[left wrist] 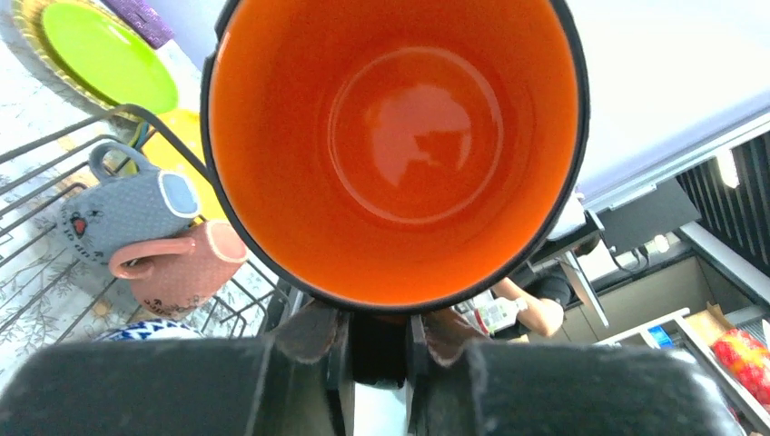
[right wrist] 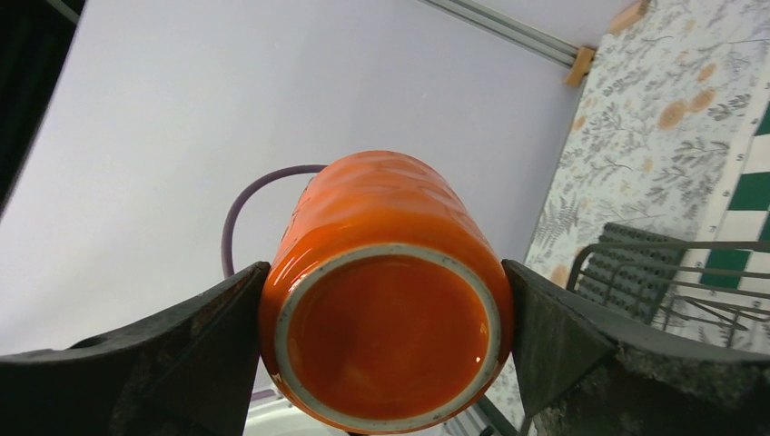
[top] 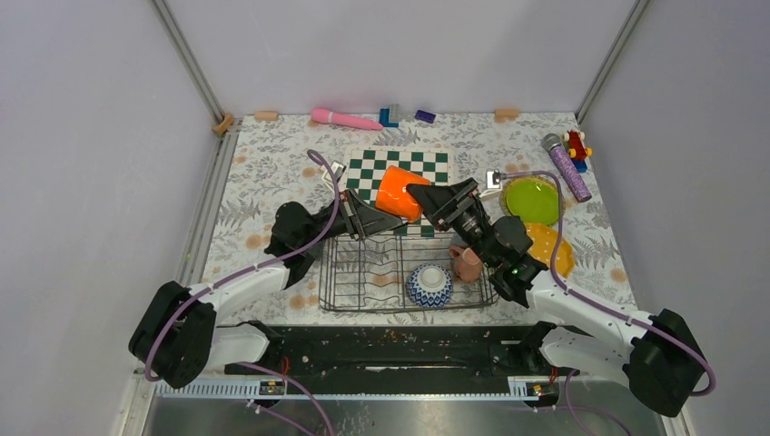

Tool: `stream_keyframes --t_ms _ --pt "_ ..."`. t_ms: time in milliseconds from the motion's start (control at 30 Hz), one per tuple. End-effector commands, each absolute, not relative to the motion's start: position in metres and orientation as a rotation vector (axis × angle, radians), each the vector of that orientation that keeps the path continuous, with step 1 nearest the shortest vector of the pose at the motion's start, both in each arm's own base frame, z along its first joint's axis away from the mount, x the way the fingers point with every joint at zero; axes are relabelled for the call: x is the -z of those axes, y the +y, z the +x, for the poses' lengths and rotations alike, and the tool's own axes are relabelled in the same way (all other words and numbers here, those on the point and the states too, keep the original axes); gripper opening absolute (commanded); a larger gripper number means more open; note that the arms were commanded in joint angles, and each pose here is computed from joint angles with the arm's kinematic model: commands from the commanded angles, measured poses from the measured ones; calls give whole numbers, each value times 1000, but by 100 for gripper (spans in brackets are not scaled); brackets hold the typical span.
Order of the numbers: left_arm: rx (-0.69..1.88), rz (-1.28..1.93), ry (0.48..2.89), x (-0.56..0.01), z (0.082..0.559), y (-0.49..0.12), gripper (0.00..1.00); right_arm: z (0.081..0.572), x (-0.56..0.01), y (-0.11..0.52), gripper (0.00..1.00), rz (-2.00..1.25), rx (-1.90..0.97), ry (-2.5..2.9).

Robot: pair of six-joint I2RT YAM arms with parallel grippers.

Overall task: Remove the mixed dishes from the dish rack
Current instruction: Pick up the cup from the dish rack, then place the cup at the center of the board.

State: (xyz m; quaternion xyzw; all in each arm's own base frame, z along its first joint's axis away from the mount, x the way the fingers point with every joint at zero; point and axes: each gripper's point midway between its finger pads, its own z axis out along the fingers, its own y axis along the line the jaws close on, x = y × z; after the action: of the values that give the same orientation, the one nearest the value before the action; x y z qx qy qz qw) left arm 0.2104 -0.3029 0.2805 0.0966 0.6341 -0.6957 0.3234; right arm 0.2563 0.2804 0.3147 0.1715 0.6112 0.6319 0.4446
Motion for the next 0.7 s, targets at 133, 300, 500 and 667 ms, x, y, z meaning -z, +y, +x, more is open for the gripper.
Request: stream_keyframes --t_ms 133,300,500,667 --pt "1806 324 1546 -307 209 -304 0 244 -345 281 19 376 -1659 1415" --pt "1749 324 1525 -311 210 -299 0 245 -341 277 97 381 -1605 1456" --pt "1668 320 1494 -318 210 -290 0 245 -342 262 100 408 -1547 1435" --pt "1618 306 1491 -317 209 -283 0 244 -345 250 100 431 -1525 1388"
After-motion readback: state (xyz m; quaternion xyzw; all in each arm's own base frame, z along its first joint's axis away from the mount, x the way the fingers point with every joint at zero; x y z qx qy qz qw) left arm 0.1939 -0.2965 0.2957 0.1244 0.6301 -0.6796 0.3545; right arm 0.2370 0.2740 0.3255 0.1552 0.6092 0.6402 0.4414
